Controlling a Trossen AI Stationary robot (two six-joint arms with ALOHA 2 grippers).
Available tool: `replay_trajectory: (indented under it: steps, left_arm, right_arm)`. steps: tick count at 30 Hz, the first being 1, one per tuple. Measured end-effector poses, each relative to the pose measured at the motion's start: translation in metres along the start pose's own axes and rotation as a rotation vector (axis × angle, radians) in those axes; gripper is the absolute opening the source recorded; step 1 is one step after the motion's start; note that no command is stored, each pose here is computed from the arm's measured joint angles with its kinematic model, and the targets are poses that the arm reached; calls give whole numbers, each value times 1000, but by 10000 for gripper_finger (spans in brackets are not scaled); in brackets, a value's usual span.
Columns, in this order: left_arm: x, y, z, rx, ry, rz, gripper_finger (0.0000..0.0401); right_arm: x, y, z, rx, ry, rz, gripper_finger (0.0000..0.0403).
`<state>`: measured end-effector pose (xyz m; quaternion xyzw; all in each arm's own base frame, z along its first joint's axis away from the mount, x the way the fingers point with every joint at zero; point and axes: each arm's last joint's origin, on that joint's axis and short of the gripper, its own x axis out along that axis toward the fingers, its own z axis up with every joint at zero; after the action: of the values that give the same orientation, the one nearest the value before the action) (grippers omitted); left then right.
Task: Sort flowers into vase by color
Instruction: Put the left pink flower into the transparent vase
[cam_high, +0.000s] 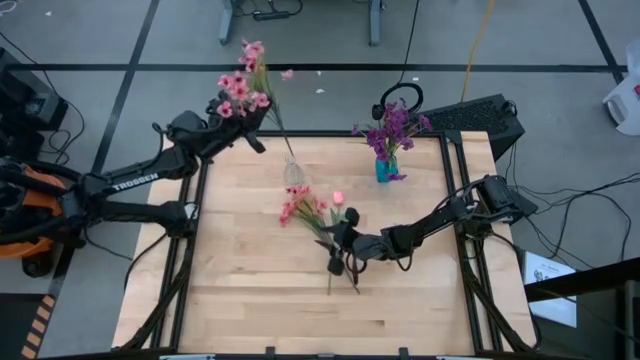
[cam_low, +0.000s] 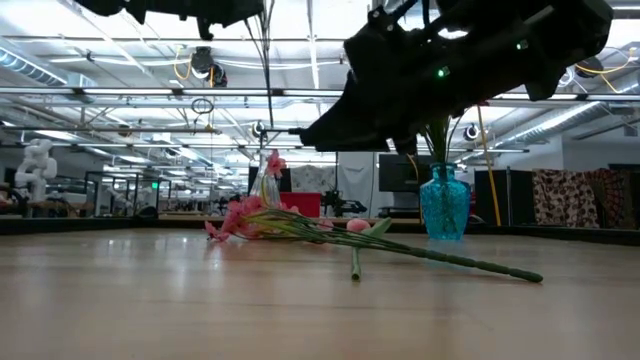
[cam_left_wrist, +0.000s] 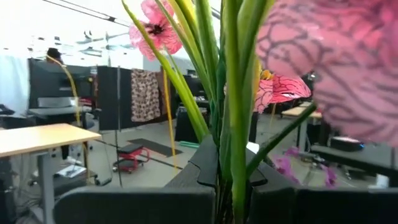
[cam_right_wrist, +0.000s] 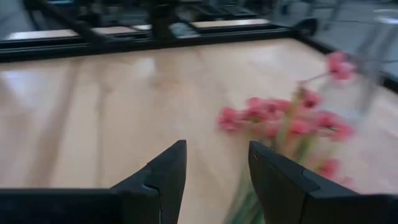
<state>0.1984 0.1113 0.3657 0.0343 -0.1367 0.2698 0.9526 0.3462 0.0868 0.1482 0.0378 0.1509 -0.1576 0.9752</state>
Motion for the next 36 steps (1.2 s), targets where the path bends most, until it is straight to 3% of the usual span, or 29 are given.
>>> replay_trajectory:
  steps: [8, 20, 36]
  left_arm:
    - [-15, 5, -13, 13, -25, -26, 9]
    - [-20, 7, -26, 17, -5, -59, 9]
    - [-23, 12, -32, 46, -14, -1, 9]
  right_arm:
    - [4, -11, 2, 17, -29, -160, 164]
    - [14, -31, 6, 106, -39, -214, 164]
    - [14, -30, 6, 187, -48, -210, 164]
